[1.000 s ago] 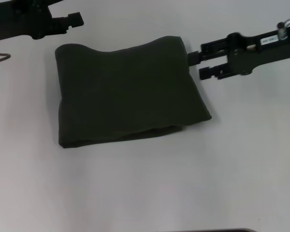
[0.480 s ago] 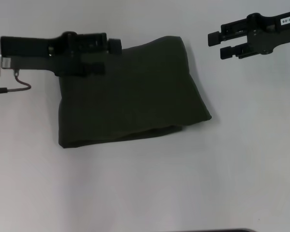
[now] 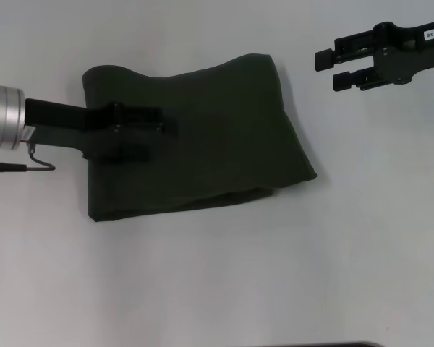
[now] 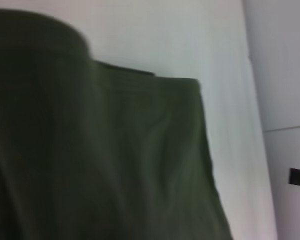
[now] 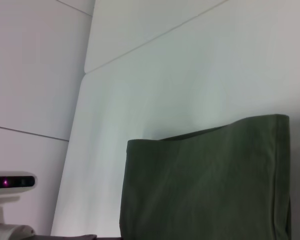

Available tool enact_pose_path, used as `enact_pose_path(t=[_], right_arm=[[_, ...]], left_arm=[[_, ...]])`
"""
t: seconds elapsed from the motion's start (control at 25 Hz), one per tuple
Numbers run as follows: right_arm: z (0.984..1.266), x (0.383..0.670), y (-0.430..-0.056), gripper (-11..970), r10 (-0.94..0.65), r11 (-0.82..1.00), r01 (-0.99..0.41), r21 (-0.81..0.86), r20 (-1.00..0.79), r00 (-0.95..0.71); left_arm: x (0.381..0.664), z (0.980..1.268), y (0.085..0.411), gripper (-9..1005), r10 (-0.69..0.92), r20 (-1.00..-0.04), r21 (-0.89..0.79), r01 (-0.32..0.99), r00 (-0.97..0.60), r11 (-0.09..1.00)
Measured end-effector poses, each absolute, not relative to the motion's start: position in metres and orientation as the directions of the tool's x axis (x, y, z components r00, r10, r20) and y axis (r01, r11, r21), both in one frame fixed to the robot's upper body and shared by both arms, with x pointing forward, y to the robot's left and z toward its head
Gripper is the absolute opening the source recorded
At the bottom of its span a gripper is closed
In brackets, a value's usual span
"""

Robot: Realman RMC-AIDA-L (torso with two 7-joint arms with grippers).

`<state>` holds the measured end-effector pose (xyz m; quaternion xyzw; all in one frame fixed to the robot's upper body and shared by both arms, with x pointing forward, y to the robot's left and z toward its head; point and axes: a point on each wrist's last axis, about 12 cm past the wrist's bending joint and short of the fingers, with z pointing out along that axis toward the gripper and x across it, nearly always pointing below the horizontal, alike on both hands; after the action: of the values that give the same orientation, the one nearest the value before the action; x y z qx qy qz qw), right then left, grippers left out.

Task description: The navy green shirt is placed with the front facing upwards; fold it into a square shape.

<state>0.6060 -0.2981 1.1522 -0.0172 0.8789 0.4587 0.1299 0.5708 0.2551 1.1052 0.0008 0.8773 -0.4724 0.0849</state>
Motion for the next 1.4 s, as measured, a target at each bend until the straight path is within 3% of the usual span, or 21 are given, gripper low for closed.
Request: enact_pose_path(t=[0.4, 0.72, 1.4], right_arm=[[1.148, 0.602, -0.301, 728, 0.099, 0.576, -0.136, 0.806, -0.234, -0.967], [1.148, 0.601, -0.302, 728, 0.100, 0.572, -0.135, 0.809, -0.232, -0.968], [1.135, 0.594, -0.290, 729, 0.090, 0.550, -0.118, 0.826, -0.200, -0.976]], left_arm=[[0.577, 1.098, 0.265, 950, -0.130, -0.149, -0.777, 0.034, -0.980, 0.628], [0.578, 1.128, 0.282, 950, -0.171, -0.238, -0.863, 0.127, -0.956, 0.489], [0.621, 1.103, 0.254, 950, -0.318, -0.335, -0.750, 0.047, -0.887, 0.660]])
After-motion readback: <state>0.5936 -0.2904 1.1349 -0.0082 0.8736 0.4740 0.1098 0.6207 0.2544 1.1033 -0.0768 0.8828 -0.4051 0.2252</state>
